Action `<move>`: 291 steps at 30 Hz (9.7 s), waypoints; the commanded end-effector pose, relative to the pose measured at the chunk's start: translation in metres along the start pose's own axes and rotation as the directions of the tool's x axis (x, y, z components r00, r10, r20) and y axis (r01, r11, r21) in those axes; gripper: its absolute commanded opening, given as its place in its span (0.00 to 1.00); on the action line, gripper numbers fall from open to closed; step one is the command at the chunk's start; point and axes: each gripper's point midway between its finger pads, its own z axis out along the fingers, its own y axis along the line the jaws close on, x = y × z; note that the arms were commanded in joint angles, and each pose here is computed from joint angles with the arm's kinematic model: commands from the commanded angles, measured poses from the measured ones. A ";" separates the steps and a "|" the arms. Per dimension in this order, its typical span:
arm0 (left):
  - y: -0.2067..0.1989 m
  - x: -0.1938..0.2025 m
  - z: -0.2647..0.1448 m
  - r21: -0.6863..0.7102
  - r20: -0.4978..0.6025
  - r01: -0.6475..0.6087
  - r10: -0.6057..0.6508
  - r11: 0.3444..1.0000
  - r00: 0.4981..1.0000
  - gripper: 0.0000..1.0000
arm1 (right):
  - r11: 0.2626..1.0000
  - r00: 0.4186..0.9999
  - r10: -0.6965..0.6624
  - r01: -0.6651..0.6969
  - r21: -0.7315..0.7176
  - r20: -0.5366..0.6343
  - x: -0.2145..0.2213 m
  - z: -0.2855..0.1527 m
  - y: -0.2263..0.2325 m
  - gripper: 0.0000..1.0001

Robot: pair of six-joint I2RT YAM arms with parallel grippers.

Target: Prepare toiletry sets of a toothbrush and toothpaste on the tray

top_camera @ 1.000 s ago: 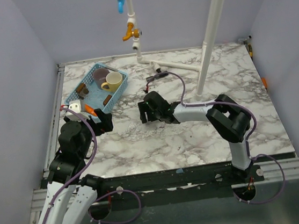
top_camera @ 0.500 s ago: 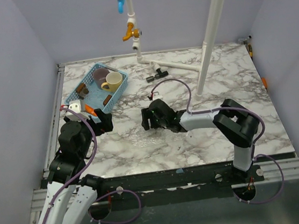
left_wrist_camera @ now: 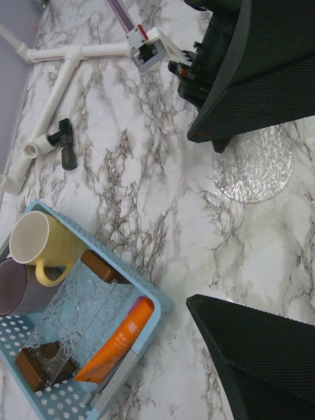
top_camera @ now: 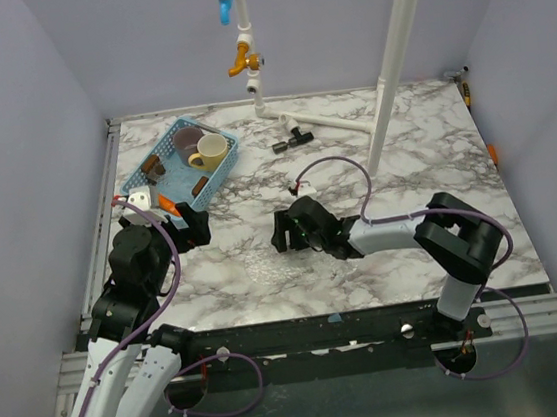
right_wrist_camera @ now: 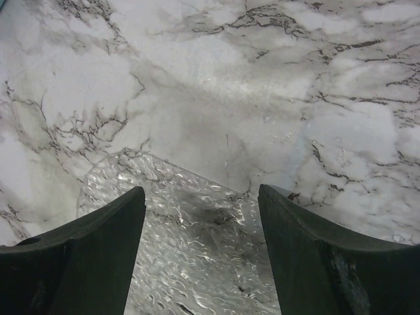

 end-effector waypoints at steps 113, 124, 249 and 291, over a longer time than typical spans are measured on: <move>0.192 0.092 0.156 -0.682 -0.356 0.311 -0.672 0.662 0.649 0.00 | 0.990 0.990 -0.115 0.121 0.071 -0.085 0.019 -0.130 -0.021 0.80; 0.171 0.088 0.142 -0.594 -0.417 0.306 -0.611 0.744 0.673 0.00 | 0.989 0.991 -0.118 0.123 0.084 -0.065 0.011 -0.138 -0.023 0.80; -0.045 0.023 0.049 0.222 -0.298 0.023 0.045 0.975 0.953 0.99 | 0.918 0.947 -0.303 0.321 0.233 -0.112 -0.112 -0.080 -0.035 0.53; -0.037 0.031 0.040 0.188 -0.281 0.019 0.036 0.982 0.959 0.99 | 0.841 0.866 -0.487 0.500 0.207 -0.116 -0.149 -0.109 -0.023 0.01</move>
